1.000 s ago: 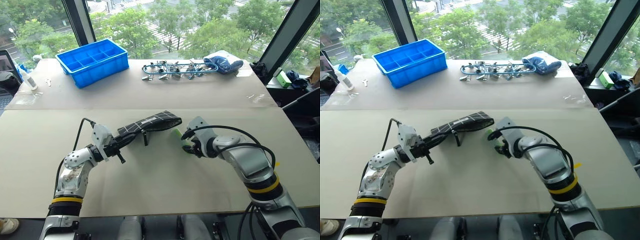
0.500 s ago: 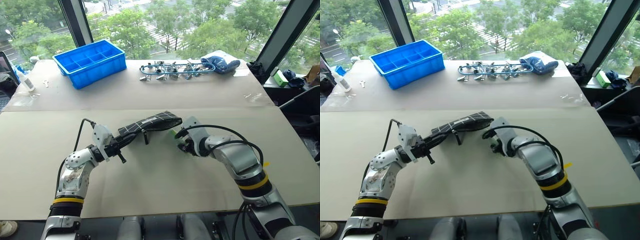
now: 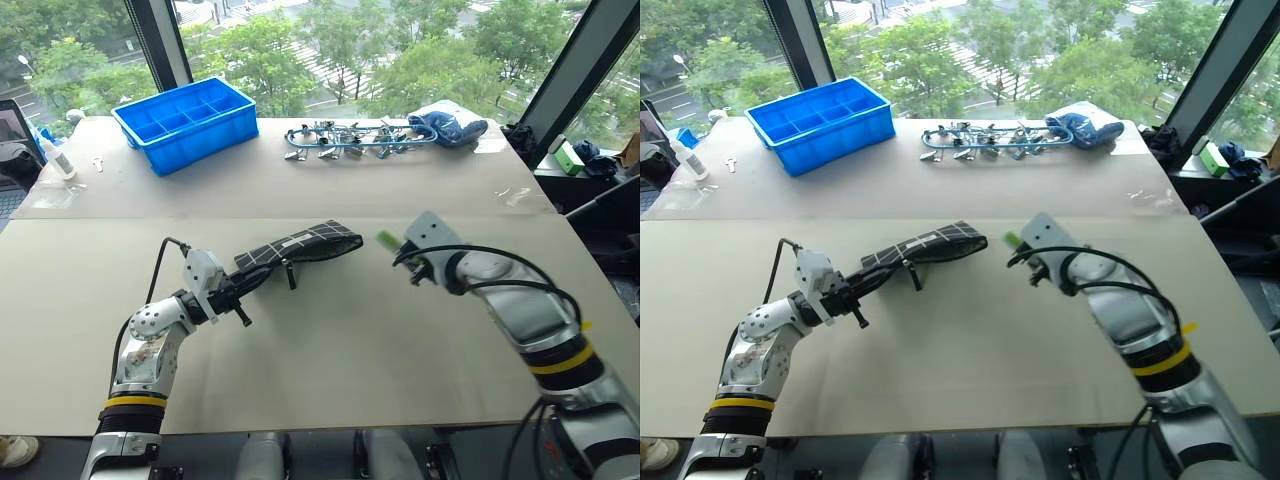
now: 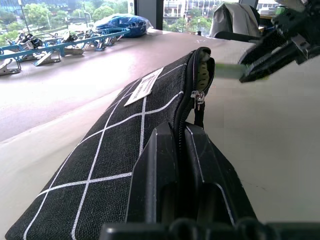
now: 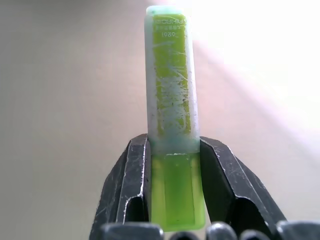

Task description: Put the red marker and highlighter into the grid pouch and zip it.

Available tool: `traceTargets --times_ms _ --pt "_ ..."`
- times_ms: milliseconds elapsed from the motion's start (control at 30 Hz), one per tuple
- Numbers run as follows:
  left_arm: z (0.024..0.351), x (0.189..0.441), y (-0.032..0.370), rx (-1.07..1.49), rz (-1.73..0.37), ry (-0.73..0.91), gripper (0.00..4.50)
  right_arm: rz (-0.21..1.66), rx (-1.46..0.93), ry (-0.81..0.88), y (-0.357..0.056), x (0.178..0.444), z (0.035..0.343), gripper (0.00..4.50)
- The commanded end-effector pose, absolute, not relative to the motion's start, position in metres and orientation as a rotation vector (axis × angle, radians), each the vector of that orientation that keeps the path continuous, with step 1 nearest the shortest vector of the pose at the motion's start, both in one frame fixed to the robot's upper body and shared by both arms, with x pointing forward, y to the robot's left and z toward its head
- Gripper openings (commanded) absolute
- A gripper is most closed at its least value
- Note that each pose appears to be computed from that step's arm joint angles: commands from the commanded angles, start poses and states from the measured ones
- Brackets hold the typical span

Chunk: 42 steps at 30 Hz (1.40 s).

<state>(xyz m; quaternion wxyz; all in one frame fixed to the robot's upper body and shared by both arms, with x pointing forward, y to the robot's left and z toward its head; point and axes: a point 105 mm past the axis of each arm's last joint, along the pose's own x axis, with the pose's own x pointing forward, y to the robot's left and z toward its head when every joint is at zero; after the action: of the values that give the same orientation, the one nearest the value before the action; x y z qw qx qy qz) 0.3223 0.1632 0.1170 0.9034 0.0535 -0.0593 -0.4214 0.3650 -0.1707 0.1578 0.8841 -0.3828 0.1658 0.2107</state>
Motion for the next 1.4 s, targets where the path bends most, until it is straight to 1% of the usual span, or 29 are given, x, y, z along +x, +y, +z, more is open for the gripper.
traceTargets --times_ms 33,133,267,367,467,533,633,733,767,867,933,1000,1133,1400 --pt "0.131 0.322 0.164 0.133 -0.876 -0.173 0.00 0.562 -0.965 0.136 -0.139 0.353 0.195 0.99" --pt "0.131 0.323 0.163 0.133 -0.880 -0.174 0.00 0.632 -1.032 0.094 -0.118 0.344 0.197 0.99" --pt "0.132 0.324 0.161 0.132 -0.884 -0.177 0.00 0.661 -1.125 0.054 -0.102 0.341 0.194 0.99" --pt "0.133 0.324 0.159 0.130 -0.886 -0.180 0.00 0.660 -1.229 0.040 -0.101 0.342 0.186 0.99" --pt "0.133 0.325 0.159 0.130 -0.886 -0.183 0.00 0.670 -1.271 0.014 -0.100 0.340 0.185 0.99" --pt "0.133 0.325 0.159 0.131 -0.885 -0.183 0.00 0.663 -1.246 -0.003 -0.098 0.340 0.189 0.99" --pt "0.134 0.325 0.159 0.131 -0.885 -0.184 0.00 0.656 -1.186 -0.098 -0.093 0.342 0.205 0.99" --pt "0.134 0.325 0.159 0.135 -0.889 -0.182 0.00 0.698 -0.939 -0.170 -0.083 0.336 0.228 0.99" --pt "0.135 0.325 0.159 0.135 -0.889 -0.182 0.00 0.737 -0.905 -0.176 -0.080 0.331 0.229 0.99" --pt "0.135 0.326 0.160 0.138 -0.890 -0.181 0.00 0.851 -0.983 -0.150 -0.079 0.315 0.213 0.99" --pt "0.136 0.326 0.160 0.139 -0.891 -0.181 0.00 0.884 -1.023 -0.116 -0.082 0.310 0.201 0.99" --pt "0.136 0.326 0.161 0.140 -0.891 -0.180 0.00 0.900 -1.054 -0.089 -0.084 0.308 0.192 0.99" --pt "0.137 0.325 0.161 0.143 -0.891 -0.180 0.00 0.871 -1.169 -0.016 -0.098 0.314 0.172 0.99" --pt "0.138 0.324 0.162 0.148 -0.892 -0.180 0.00 0.835 -1.153 -0.012 -0.098 0.327 0.175 0.99"
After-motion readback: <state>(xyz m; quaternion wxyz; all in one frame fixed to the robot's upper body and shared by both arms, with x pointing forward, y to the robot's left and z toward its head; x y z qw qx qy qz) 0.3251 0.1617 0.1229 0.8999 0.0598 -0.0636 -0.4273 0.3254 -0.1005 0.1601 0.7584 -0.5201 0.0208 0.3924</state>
